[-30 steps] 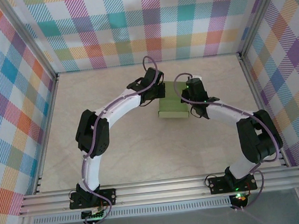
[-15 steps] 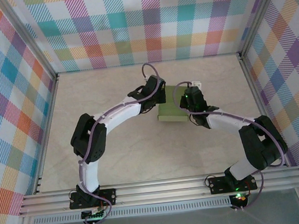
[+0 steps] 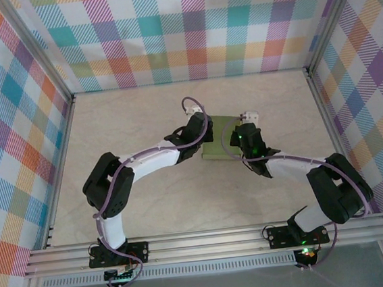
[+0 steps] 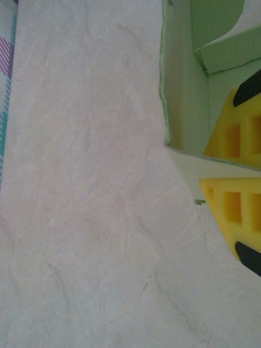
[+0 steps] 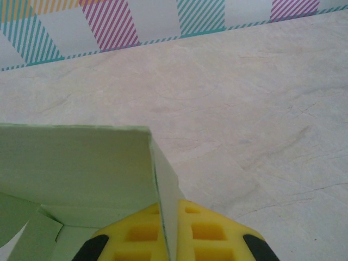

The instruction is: Fold the paper box

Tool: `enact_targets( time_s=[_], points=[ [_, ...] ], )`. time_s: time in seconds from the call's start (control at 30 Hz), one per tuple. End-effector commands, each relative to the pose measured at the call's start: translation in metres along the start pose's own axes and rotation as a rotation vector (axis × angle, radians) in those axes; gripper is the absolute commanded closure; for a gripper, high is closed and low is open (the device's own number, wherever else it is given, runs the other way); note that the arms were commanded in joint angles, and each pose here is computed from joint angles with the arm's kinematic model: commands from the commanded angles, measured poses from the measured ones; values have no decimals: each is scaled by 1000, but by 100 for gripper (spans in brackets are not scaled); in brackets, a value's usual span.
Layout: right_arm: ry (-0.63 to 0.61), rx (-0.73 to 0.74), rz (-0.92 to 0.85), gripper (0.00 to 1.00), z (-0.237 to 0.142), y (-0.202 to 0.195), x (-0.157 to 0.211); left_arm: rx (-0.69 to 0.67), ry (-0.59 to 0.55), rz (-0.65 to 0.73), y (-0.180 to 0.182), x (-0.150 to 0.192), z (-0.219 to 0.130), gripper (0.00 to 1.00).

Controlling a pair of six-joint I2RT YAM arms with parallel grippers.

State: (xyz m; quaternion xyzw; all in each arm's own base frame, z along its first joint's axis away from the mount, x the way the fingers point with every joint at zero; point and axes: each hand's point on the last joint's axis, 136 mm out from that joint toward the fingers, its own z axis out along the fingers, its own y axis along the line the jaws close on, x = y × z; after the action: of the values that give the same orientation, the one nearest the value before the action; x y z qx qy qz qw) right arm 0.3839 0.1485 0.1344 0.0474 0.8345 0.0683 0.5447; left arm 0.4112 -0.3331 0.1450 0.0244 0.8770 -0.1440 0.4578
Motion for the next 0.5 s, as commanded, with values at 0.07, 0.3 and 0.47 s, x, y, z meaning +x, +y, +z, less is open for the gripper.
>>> enact_targets(
  time_s=[0.07,0.3,0.47],
  points=[
    [-101,-89,41,100,-11,22,-21,95,-94,-2,-26,-2,-18,100],
    [-112,-103,33,100,-14,24,-11,108,-135,12,-26,10,-19,100],
    [-119,-110,29,100,-18,24,1,113,-164,22,-25,16,-20,100]
  ],
)
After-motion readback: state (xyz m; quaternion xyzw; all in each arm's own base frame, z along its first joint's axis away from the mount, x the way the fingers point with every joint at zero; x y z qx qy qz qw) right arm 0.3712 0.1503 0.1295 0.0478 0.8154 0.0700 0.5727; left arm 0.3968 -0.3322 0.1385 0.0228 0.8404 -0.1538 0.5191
